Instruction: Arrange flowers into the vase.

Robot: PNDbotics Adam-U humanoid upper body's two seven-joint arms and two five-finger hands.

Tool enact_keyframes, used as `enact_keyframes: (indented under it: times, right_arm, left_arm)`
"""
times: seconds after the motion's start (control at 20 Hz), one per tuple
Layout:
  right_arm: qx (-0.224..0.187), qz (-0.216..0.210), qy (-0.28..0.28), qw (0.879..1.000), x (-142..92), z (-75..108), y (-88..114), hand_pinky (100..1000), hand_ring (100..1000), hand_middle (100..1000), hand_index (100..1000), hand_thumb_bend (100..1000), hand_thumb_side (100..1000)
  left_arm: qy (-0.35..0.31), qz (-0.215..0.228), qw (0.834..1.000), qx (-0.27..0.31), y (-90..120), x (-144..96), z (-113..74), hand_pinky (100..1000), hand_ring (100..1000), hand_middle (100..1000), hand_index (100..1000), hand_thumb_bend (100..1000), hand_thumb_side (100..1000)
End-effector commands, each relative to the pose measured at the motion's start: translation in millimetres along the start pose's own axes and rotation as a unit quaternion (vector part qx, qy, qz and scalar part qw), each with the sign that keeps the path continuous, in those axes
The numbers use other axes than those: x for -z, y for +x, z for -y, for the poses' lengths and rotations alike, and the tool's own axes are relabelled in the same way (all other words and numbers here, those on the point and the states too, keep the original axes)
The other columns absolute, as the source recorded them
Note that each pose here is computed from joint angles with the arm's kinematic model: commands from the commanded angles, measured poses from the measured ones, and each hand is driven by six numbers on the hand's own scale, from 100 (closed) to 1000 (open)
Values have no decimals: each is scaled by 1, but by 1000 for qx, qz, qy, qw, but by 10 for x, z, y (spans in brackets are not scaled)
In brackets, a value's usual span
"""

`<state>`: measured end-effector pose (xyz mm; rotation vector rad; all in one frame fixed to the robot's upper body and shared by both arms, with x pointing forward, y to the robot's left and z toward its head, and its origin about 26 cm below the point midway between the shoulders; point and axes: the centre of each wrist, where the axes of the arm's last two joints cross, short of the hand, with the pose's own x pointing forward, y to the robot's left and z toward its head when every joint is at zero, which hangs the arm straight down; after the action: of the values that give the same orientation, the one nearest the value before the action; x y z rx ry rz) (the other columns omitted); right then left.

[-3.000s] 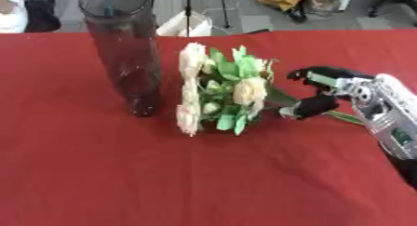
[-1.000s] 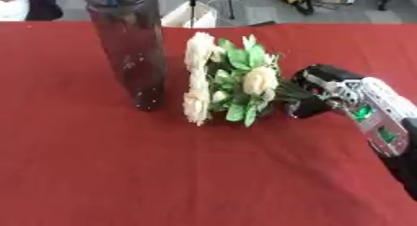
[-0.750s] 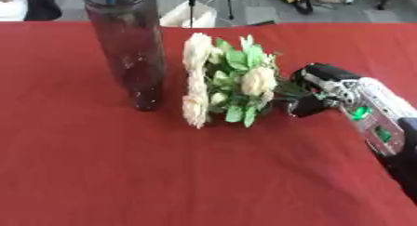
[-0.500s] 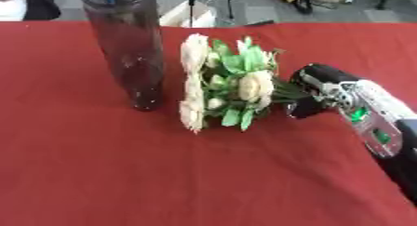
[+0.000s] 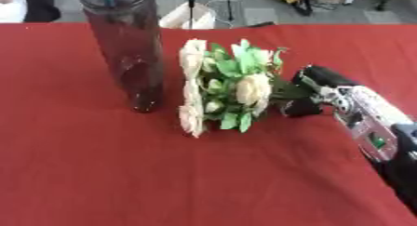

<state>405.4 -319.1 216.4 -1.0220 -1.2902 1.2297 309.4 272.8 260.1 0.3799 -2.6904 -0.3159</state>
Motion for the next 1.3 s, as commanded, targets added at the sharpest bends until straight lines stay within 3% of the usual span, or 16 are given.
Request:
enact_keyframes:
  times: [0.05, 0.35, 0.7, 0.8, 0.85, 0.95, 1.0, 1.05, 1.1, 1.3]
  right_arm:
    - [5, -14, -32, 999, -7, 144, -49, 171, 219, 100, 128, 100, 555]
    - [19, -20, -68, 997, 13, 117, -82, 100, 100, 100, 100, 100, 524]
    - [25, -18, -92, 995, 21, 90, -134, 100, 100, 100, 100, 100, 510]
    - [18, -19, -106, 994, 11, 103, -144, 100, 100, 100, 100, 100, 541]
    - [15, -19, -113, 993, 6, 114, -147, 100, 100, 100, 100, 251, 607]
    - [4, -20, -137, 990, -24, 175, -160, 100, 100, 100, 100, 304, 684]
    - [1, -20, -149, 989, -40, 205, -160, 100, 100, 100, 100, 193, 740]
    - [1, -18, -161, 987, -53, 226, -160, 100, 100, 100, 100, 193, 740]
    - [4, -17, -173, 985, -66, 256, -157, 100, 100, 100, 100, 100, 675]
    - [28, 3, -212, 977, -112, 338, -150, 100, 100, 100, 100, 100, 595]
  left_arm:
    - [-3, 16, 1000, 1, 63, 57, -26, 752, 903, 845, 899, 100, 1000]
    - [-4, 15, 1000, 2, 61, 52, -28, 751, 900, 844, 899, 100, 1000]
    - [-6, 15, 1000, 3, 61, 52, -30, 749, 897, 844, 900, 100, 1000]
    - [-6, 15, 1000, 3, 60, 52, -31, 749, 897, 844, 900, 100, 1000]
    - [-6, 15, 1000, 3, 60, 51, -32, 748, 896, 844, 900, 100, 1000]
    - [-6, 16, 1000, 5, 60, 52, -39, 748, 895, 844, 900, 100, 1000]
    - [-6, 16, 1000, 5, 60, 52, -42, 747, 893, 843, 900, 100, 1000]
    - [-6, 16, 1000, 6, 60, 52, -44, 747, 893, 843, 900, 100, 1000]
    - [-6, 15, 1000, 6, 59, 51, -45, 746, 892, 843, 900, 100, 1000]
    - [-7, 15, 1000, 8, 60, 52, -48, 744, 890, 842, 900, 100, 1000]
